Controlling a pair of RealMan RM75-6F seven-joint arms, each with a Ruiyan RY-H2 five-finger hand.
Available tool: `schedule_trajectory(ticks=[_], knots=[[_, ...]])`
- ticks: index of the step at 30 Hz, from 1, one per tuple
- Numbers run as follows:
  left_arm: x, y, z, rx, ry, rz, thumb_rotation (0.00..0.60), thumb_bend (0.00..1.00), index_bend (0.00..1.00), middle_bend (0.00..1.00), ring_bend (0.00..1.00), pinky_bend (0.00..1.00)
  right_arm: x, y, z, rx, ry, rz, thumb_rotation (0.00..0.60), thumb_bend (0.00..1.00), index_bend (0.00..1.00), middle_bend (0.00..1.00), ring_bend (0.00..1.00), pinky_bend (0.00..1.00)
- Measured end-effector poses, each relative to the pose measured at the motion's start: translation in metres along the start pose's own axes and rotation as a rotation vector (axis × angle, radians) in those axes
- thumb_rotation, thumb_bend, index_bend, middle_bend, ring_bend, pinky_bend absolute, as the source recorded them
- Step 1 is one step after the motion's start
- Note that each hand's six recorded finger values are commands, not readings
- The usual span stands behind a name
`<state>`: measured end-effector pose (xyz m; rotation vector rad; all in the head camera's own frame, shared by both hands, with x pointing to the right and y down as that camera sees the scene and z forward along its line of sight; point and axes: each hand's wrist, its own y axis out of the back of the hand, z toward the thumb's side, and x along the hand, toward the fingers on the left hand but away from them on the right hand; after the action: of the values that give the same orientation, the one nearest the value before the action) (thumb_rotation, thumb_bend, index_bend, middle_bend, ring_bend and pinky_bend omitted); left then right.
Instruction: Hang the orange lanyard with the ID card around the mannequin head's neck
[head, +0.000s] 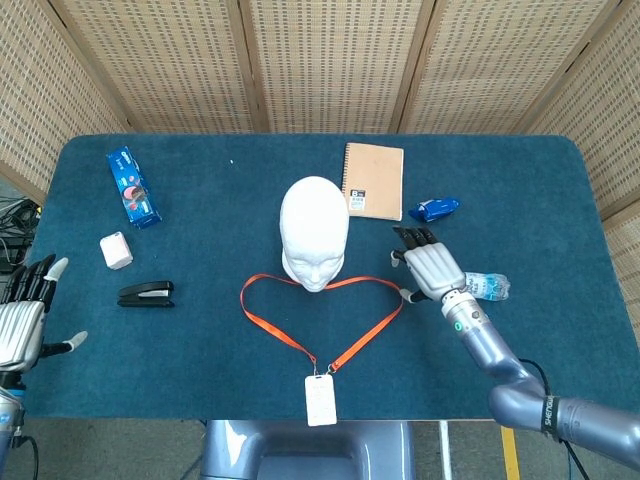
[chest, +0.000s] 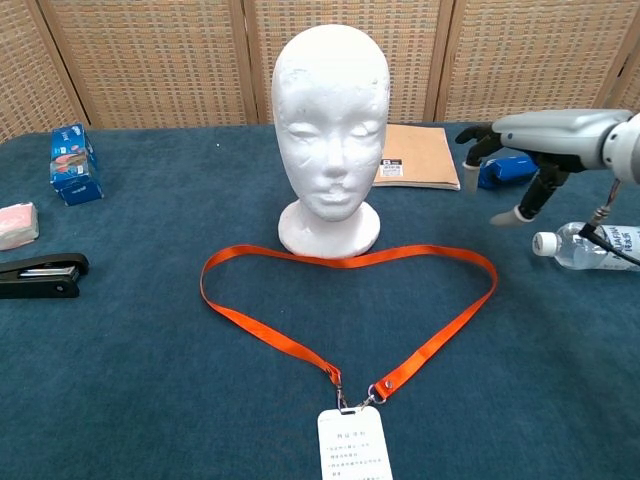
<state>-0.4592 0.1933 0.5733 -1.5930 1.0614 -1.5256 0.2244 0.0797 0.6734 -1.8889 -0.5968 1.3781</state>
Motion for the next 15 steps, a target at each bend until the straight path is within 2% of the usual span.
schedule_trajectory(ticks=[5, 15], knots=[[0.003, -0.003, -0.002, 0.002, 0.009, -0.010, 0.600, 0.00, 0.00, 0.00, 0.00, 0.00, -0.023, -0.013, 0.014, 0.048, -0.014, 0.024, 0.600, 0.51, 0.44, 0.00, 0.00, 0.00], [0.008, -0.006, -0.007, 0.001, 0.024, -0.024, 0.600, 0.00, 0.00, 0.00, 0.00, 0.00, -0.048, -0.048, 0.030, 0.080, -0.057, 0.084, 0.600, 0.52, 0.48, 0.00, 0.00, 0.00]])
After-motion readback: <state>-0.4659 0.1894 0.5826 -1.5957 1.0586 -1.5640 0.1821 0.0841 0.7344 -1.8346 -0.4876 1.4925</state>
